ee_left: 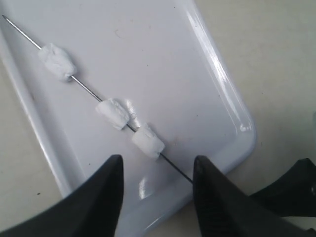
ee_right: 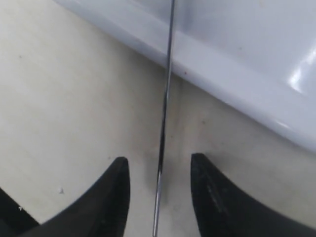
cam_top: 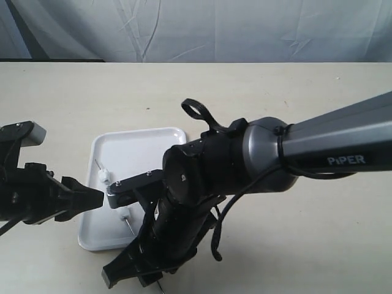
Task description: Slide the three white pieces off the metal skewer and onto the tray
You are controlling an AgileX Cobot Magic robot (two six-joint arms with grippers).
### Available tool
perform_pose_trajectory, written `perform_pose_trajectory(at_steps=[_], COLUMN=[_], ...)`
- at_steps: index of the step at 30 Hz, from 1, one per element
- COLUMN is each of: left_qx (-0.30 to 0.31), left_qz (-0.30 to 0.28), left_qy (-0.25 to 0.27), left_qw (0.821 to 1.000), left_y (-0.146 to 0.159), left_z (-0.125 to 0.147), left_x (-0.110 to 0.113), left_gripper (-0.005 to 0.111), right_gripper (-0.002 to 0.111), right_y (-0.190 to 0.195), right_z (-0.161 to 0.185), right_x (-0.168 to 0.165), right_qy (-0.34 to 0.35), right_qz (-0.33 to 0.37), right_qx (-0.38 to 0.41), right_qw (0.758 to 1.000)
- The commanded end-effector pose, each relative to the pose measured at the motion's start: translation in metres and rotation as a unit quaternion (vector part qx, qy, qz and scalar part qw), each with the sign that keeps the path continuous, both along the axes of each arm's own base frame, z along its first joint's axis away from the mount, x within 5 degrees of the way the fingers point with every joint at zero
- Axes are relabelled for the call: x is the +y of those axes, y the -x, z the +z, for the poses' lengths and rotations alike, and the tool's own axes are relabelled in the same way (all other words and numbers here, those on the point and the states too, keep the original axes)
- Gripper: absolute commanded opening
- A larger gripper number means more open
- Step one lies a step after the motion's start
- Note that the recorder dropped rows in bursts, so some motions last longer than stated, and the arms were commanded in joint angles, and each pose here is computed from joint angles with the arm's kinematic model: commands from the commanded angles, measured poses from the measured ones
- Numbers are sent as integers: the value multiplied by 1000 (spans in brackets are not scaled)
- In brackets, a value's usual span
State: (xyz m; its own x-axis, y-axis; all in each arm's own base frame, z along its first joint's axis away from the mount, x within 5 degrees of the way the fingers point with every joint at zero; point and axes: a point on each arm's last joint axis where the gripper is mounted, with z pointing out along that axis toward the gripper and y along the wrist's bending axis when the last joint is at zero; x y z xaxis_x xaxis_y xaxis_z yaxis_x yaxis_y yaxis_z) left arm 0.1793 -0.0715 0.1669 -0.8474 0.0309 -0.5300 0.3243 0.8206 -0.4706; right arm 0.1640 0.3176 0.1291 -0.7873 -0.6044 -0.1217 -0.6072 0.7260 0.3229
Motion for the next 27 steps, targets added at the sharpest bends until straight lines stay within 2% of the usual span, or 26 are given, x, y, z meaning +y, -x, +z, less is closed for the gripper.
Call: perform_pose_trajectory(at_steps=[1,9,11,12,14,22,25,27], left_qx=[4,4,4,5,6,8,28,31], left_qz=[-1,-1,-4,-1,5,16,55,71], left_qy=[4,4,6,8,14,33,55,51], left_qw=[1000,1000,1000,1000,1000,999,997,996], left_y=[2,2,2,2,1,1,-1,-2], left_z=[-1,-1,-1,0,0,3,4,3], left_x=[-1,-1,-2,-2,-2,-3,-3,-1], left_gripper=[44,44,44,44,44,44,44,44], right_gripper=[40,37,23,10,-1,-1,-1,-1], right_y=[1,3,3,2,2,1,0,0], right_z=[-7,-8,-8,-8,-8,-7,1,7], right_x=[1,3,3,3,3,2,1,1], right_qy=[9,8,8,7,5,8,1,-3], right_qz=[4,5,5,4,3,11,15,19], right_qx=[5,4,3,2,1,-8,-17,-23], right_qw=[1000,1000,1000,1000,1000,1000,1000,1000])
